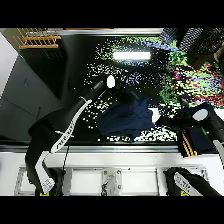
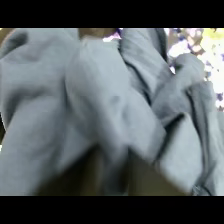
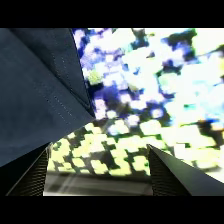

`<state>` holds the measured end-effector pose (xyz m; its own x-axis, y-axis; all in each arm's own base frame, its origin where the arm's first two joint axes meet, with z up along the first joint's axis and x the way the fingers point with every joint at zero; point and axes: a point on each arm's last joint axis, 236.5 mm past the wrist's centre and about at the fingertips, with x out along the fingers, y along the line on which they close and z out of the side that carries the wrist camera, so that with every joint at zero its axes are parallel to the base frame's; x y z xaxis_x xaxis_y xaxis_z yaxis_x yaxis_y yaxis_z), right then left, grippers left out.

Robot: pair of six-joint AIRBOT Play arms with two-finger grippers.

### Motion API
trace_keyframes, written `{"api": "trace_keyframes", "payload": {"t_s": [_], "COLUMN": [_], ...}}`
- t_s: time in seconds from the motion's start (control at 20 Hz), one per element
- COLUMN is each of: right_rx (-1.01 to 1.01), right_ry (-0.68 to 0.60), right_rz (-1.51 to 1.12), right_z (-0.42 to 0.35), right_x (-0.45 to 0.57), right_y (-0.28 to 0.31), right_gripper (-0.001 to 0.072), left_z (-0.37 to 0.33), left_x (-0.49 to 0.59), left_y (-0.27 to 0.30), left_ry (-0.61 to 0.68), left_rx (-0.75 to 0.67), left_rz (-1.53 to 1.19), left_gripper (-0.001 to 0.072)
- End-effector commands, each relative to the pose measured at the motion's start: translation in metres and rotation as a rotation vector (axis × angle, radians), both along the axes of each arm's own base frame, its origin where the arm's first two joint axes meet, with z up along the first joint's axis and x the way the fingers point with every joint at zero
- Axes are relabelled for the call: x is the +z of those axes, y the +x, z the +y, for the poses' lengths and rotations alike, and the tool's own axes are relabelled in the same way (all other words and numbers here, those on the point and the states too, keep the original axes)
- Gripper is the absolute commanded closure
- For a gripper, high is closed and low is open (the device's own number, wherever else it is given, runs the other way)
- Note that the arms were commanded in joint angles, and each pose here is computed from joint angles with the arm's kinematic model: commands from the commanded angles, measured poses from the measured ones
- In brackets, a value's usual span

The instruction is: Fold the clothes and pants, and hang the long-sleeved shirts on hangers.

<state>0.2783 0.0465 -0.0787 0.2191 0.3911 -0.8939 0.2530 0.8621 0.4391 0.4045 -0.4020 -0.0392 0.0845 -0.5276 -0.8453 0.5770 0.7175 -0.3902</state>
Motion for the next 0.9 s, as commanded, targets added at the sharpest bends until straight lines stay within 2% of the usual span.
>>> {"api": "trace_keyframes", "payload": {"t_s": [0.0,0.15,0.35,0.4,0.45,0.5,0.55,0.65,0.85], "right_rx": [-0.067,-0.008,0.021,0.017,0.031,0.064,0.102,0.187,0.366], "right_ry": [0.168,0.260,0.249,0.252,0.247,0.243,0.243,0.216,0.042], "right_rz": [0.023,0.020,-0.008,-0.023,-0.047,-0.080,-0.125,-0.263,-0.709], "right_z": [0.031,0.068,0.098,0.104,0.108,0.111,0.113,0.108,0.091], "right_x": [-0.026,-0.031,-0.038,-0.036,-0.033,-0.028,-0.016,0.033,0.230], "right_y": [0.003,0.007,0.012,0.016,0.021,0.026,0.035,0.061,0.092], "right_gripper": [0.0057,0.0059,0.0065,0.0156,0.0426,0.0623,0.0695,0.0696,0.0696], "left_z": [0.004,0.014,0.021,0.021,0.022,0.024,0.027,0.042,0.082], "left_x": [-0.013,-0.011,-0.010,-0.006,0.003,0.017,0.038,0.102,0.303], "left_y": [0.008,0.015,0.015,0.014,0.017,0.023,0.028,0.042,0.036], "left_ry": [0.019,0.020,0.028,0.026,0.017,-0.002,-0.026,-0.091,-0.292], "left_rx": [0.031,0.051,0.051,0.050,0.054,0.066,0.078,0.111,0.161], "left_rz": [0.065,0.069,0.083,0.080,0.064,0.037,0.001,-0.103,-0.446], "left_gripper": [0.0699,0.0700,0.0699,0.0700,0.0700,0.0700,0.0699,0.0699,0.0700]}}
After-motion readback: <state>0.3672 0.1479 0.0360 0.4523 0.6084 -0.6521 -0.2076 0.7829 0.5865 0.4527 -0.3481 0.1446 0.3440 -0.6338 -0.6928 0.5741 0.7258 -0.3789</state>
